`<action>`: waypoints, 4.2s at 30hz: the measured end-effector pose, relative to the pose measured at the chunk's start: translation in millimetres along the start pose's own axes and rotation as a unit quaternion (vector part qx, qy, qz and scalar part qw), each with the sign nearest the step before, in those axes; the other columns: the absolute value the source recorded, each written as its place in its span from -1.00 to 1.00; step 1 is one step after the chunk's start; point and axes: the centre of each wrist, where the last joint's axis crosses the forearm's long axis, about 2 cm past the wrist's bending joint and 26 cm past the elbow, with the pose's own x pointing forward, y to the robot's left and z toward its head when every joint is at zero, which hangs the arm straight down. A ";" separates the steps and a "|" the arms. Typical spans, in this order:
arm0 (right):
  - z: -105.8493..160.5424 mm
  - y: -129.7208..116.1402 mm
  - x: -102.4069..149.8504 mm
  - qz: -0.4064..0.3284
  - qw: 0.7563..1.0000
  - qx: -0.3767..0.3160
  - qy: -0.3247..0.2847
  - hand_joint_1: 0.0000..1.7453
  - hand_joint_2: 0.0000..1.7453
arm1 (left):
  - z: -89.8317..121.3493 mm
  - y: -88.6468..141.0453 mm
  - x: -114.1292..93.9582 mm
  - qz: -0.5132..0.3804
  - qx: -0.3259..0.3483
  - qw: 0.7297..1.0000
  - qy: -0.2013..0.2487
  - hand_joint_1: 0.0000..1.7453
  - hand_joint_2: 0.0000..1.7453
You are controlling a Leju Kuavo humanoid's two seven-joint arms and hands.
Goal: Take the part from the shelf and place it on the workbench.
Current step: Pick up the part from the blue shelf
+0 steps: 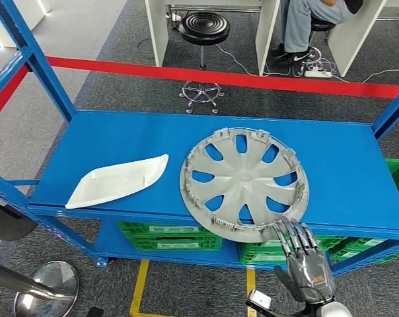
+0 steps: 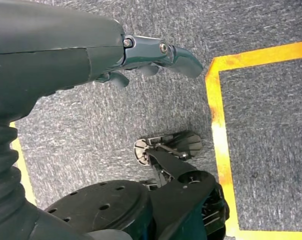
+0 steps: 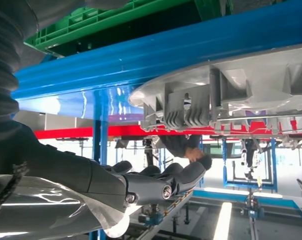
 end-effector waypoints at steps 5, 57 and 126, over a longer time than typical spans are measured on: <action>-2.2 0.2 -1.0 0.002 1.000 0.000 0.004 -1.00 1.00 | -1.1 -0.6 2.3 -0.004 -0.003 1.000 -0.002 -1.00 1.00; -76.0 27.0 -1.0 0.019 0.999 0.008 -0.030 1.00 1.00 | -10.2 -6.7 23.1 -0.042 -0.033 0.998 -0.013 -1.00 1.00; -60.5 -107.8 69.0 -0.131 0.930 -0.317 -0.130 1.00 1.00 | -5.1 -8.7 12.1 0.066 0.023 0.996 -0.054 -1.00 1.00</action>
